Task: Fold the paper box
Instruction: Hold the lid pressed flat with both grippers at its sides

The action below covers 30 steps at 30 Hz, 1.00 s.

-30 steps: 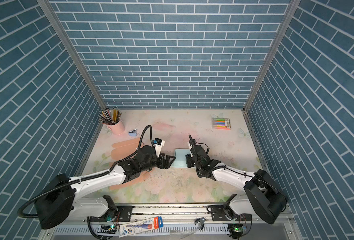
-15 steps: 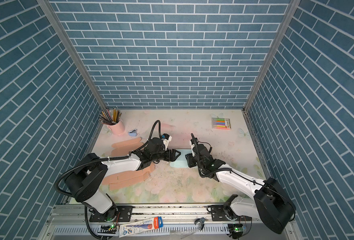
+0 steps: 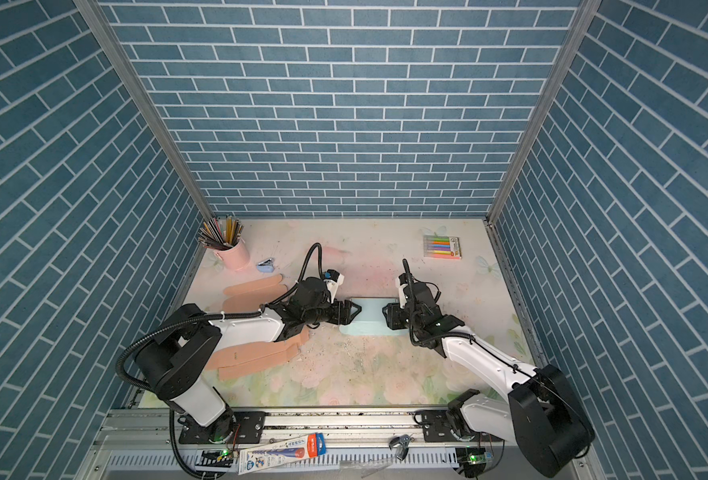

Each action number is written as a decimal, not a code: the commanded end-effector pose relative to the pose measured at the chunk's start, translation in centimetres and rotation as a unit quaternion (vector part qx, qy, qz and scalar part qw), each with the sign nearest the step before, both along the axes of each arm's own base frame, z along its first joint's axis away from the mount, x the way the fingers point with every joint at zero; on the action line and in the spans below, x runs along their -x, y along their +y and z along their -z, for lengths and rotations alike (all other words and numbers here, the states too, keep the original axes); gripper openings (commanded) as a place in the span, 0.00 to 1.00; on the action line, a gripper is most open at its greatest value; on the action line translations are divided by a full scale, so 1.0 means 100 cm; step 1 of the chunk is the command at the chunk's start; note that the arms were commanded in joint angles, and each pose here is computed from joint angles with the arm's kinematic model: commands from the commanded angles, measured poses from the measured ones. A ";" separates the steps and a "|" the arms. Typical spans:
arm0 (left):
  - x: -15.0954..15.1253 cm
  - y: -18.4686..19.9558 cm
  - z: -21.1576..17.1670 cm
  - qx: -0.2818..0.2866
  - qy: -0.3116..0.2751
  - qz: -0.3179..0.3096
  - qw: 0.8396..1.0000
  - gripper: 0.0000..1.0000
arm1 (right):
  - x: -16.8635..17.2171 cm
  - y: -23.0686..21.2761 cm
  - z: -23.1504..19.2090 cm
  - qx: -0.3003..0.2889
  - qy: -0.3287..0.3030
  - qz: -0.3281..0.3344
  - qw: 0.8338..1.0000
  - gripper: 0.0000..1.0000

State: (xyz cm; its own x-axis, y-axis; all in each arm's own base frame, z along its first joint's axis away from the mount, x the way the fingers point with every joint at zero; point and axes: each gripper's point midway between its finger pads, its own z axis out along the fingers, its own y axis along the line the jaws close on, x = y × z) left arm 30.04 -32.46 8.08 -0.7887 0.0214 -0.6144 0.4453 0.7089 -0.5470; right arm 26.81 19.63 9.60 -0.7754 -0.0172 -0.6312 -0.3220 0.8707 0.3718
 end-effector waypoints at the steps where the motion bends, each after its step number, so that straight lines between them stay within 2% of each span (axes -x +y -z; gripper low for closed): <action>1: -0.001 0.002 0.008 0.002 0.006 -0.005 1.000 0.78 | 0.009 -0.002 0.011 -0.006 0.027 0.003 1.000 0.48; 19: 0.006 0.007 0.029 -0.017 0.020 -0.009 1.000 0.75 | 0.013 -0.023 0.042 0.041 0.051 0.022 0.998 0.46; 30: 0.009 0.009 0.038 -0.027 0.023 -0.010 0.999 0.64 | 0.015 -0.022 0.050 0.041 0.058 0.018 0.997 0.45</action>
